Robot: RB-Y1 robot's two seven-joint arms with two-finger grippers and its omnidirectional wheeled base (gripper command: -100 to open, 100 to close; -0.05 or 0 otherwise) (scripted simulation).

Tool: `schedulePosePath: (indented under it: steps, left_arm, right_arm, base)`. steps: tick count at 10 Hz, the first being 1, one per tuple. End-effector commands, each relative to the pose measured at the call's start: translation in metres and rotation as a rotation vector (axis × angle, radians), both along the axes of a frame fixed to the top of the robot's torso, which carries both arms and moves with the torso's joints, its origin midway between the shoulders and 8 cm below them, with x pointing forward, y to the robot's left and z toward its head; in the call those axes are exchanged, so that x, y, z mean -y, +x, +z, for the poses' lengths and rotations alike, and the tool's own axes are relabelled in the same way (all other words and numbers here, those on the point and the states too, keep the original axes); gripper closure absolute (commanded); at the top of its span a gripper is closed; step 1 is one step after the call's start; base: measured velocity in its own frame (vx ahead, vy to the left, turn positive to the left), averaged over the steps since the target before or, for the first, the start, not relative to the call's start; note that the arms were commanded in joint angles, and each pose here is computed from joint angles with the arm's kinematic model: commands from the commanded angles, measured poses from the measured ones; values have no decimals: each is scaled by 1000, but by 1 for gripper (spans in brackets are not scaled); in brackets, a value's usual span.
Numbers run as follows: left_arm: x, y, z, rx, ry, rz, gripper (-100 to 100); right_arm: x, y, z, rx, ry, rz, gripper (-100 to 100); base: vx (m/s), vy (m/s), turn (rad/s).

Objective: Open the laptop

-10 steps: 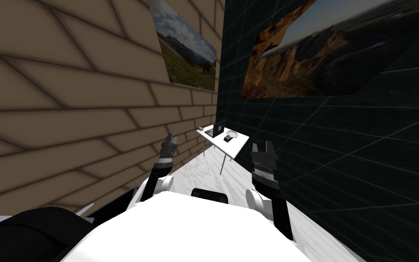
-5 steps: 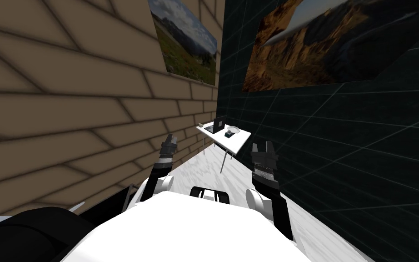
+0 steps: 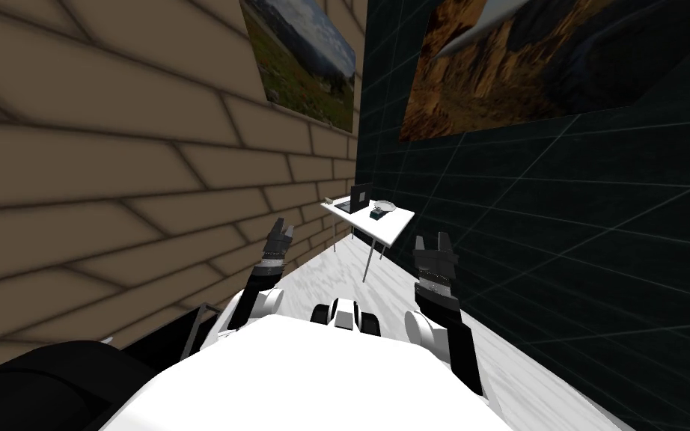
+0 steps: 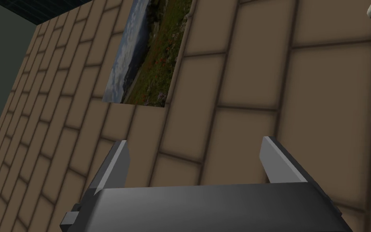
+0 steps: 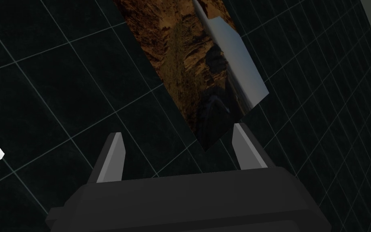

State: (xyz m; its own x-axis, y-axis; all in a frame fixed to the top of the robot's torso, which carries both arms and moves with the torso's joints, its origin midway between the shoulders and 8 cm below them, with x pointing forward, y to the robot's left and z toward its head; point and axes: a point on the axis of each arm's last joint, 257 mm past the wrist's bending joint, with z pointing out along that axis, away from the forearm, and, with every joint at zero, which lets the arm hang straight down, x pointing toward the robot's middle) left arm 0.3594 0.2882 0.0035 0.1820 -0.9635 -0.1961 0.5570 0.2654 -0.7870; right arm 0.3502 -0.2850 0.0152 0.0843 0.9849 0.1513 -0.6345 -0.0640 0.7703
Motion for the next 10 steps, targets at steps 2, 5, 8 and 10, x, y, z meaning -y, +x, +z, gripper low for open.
schedulePosePath:
  steps: [2,5,8,10]
  left_arm:
    - [1,12,-2,-58,35,-35,-100]
    - [0,20,-2,-97,51,-51,-100]
    - [-2,29,-1,-140,63,-65,-100]
    - [-3,33,0,-162,69,-70,-100]
  right_arm:
    - [0,0,0,0,0,0,0]
    - [0,0,0,0,0,0,0]
    - [0,0,0,0,0,0,0]
    - [0,0,0,0,0,0,0]
  base:
    - [35,-4,-94]
    - [44,-2,-107]
    - [42,-4,-103]
    - [32,-4,-68]
